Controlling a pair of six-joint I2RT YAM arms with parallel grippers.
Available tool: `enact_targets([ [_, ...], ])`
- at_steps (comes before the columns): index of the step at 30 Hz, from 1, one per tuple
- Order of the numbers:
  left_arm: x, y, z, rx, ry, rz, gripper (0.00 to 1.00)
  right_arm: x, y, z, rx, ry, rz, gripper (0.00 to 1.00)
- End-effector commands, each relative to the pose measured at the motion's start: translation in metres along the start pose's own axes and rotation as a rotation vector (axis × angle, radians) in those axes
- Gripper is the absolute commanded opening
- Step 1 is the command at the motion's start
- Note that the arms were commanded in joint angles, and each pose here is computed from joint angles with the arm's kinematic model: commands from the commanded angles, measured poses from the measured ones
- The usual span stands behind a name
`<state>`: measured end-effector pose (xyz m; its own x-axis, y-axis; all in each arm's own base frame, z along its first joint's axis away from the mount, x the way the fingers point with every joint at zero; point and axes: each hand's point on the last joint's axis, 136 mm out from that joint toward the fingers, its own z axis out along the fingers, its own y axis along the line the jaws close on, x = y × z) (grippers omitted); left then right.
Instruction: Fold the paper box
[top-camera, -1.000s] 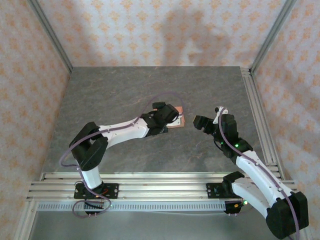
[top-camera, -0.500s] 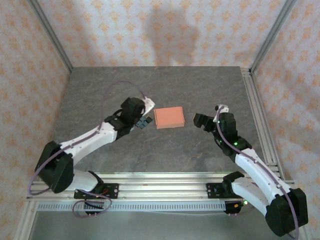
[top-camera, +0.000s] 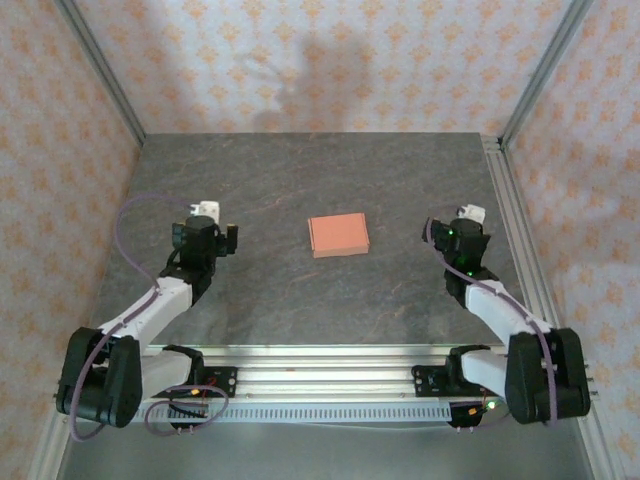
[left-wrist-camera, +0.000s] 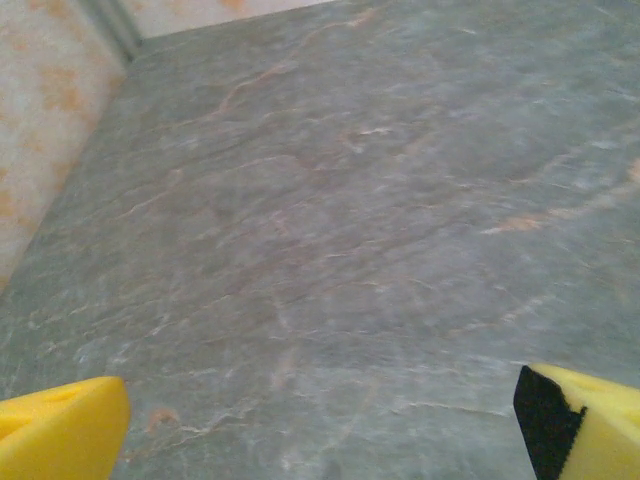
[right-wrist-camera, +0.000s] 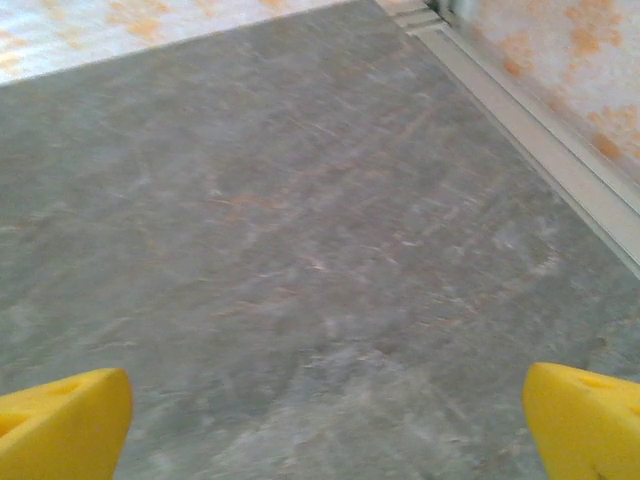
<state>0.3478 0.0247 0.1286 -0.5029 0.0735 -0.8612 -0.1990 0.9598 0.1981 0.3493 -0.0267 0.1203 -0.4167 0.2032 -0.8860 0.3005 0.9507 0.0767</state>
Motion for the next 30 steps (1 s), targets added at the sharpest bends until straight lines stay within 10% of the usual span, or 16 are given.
enact_targets([
  [1, -0.016, 0.005, 0.009, 0.02, -0.151, -0.125, 1.0, -0.019, -0.009, 0.013, 0.004, -0.13, 0.016, 0.99],
  [30, 0.006, -0.015, 0.055, 0.076, -0.085, -0.133, 1.0, 0.006, 0.011, 0.054, -0.12, -0.105, 0.008, 0.99],
])
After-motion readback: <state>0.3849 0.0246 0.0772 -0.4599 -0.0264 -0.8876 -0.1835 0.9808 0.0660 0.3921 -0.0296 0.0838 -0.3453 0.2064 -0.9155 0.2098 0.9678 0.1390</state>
